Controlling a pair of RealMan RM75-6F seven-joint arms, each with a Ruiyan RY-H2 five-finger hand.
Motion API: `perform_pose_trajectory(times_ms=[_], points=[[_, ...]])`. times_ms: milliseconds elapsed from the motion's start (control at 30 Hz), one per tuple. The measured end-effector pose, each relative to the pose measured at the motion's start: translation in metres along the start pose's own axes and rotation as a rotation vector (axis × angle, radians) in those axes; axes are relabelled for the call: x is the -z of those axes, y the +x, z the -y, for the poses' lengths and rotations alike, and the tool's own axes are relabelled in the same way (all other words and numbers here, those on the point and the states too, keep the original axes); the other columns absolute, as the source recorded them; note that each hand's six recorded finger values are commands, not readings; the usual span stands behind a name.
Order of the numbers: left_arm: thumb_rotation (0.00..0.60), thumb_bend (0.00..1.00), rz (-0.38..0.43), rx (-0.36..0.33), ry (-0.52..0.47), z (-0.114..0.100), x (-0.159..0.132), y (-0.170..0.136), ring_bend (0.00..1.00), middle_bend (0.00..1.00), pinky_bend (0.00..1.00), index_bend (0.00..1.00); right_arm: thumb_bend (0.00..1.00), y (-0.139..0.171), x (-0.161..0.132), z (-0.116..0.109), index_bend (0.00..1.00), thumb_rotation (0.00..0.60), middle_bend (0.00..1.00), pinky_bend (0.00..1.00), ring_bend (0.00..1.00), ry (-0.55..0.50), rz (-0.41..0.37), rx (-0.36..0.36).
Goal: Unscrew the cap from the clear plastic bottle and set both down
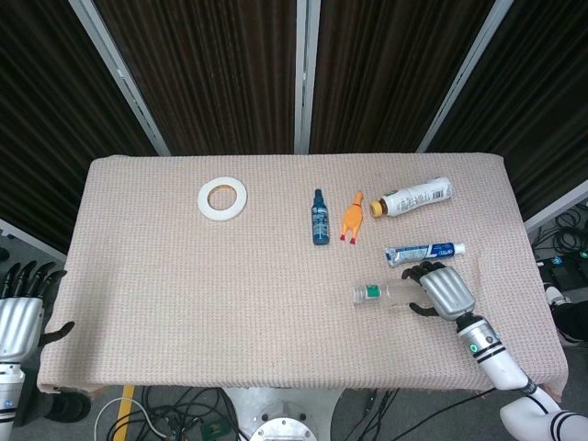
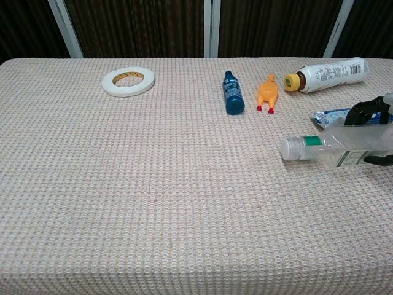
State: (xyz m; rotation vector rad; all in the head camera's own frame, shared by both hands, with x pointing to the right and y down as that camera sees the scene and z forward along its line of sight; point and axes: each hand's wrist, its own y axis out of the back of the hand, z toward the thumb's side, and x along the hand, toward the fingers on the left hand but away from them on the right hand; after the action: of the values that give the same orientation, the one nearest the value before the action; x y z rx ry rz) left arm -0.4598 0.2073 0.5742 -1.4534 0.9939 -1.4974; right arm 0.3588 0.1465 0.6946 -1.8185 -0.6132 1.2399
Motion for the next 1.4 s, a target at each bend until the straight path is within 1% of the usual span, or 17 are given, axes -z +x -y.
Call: perform_pose_trajectory(times_ms=[100,267,400,467,533,667,833,933,1233,1400], points=[[0.6,0.0,0.024,-0.008,-0.014,-0.004,-0.004,0.003,0.04,0.12,0.02,0.2,0.31,-0.002,-0.007,-0.002,0.56,0.6,0.55,0.49,0.38,-0.053,-0.031,0.022],[0.6,0.0,0.116,-0.034,-0.036,-0.015,-0.022,0.018,0.04,0.13,0.02,0.21,0.33,-0.014,-0.031,-0.011,0.56,0.6,0.55,0.51,0.38,-0.202,-0.116,0.056],[0.6,0.0,0.195,-0.046,-0.094,-0.021,-0.041,0.034,0.04,0.13,0.03,0.21,0.34,-0.034,-0.068,-0.02,0.57,0.6,0.55,0.53,0.4,-0.324,-0.217,0.072],[0.6,0.0,0.249,-0.045,-0.14,-0.023,-0.055,0.043,0.04,0.14,0.04,0.21,0.36,-0.044,-0.091,-0.025,0.58,0.6,0.55,0.54,0.41,-0.386,-0.272,0.08],[0.6,0.0,0.305,-0.041,-0.186,-0.024,-0.072,0.051,0.04,0.14,0.04,0.21,0.37,-0.053,-0.109,-0.031,0.58,0.6,0.55,0.54,0.41,-0.431,-0.314,0.087],[0.6,0.0,0.405,-0.042,-0.265,-0.025,-0.105,0.064,0.04,0.14,0.04,0.2,0.39,-0.069,-0.137,-0.039,0.58,0.6,0.56,0.55,0.41,-0.501,-0.372,0.09],[0.6,0.0,0.504,-0.053,-0.359,-0.024,-0.141,0.07,0.04,0.14,0.04,0.21,0.4,-0.088,-0.164,-0.048,0.59,0.6,0.56,0.56,0.42,-0.556,-0.41,0.086],[0.6,0.0,0.547,-0.05,-0.403,-0.021,-0.157,0.071,0.04,0.14,0.04,0.21,0.41,-0.098,-0.175,-0.052,0.59,0.6,0.56,0.56,0.42,-0.579,-0.412,0.093],[0.6,0.0,0.629,-0.055,-0.51,-0.016,-0.193,0.076,0.04,0.14,0.04,0.2,0.42,-0.115,-0.196,-0.053,0.59,0.6,0.56,0.56,0.43,-0.595,-0.425,0.086],[0.6,0.0,0.655,-0.068,-0.53,-0.017,-0.205,0.078,0.04,0.14,0.04,0.2,0.42,-0.116,-0.2,-0.052,0.59,0.6,0.56,0.57,0.43,-0.601,-0.427,0.087]])
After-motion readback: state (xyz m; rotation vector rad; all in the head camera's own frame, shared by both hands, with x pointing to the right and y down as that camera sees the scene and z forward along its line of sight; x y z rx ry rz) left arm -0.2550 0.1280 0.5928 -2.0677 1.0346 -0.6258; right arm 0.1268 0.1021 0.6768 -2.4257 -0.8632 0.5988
